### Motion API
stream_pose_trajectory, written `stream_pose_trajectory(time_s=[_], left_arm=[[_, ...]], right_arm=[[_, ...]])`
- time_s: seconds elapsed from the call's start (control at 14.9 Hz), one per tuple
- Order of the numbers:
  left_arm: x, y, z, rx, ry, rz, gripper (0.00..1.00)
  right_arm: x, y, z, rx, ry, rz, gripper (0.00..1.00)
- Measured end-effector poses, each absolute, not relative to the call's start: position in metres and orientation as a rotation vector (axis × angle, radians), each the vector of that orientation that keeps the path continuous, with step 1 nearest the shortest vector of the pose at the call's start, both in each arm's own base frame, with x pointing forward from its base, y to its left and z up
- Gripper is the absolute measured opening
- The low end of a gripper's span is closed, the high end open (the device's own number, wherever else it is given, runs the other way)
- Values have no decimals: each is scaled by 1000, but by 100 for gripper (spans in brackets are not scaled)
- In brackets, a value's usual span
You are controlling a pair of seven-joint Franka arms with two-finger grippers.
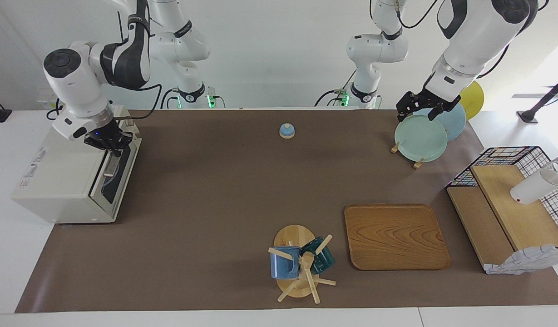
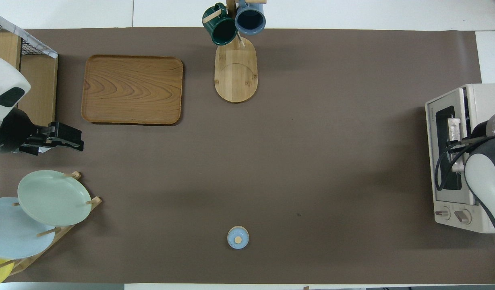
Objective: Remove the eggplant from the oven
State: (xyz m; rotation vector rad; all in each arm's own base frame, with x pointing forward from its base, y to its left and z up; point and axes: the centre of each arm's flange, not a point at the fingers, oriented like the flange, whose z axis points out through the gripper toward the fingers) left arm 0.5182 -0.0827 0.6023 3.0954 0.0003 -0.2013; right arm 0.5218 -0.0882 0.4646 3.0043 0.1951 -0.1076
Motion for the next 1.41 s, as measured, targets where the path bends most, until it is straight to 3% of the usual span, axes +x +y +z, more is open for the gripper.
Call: stream_pose_trajectory(time_s=[0.54,1.01,1.41], left_arm=[[518,-83,602,3095,0,-201,100],[518,-83,602,3095,0,-201,100],[518,-83,602,3095,0,-201,100]], right_arm=[[522,-24,424,3040,214,-53,1],[515,9,361,3071,272,50,1],[519,20,315,3070,254,21,1]])
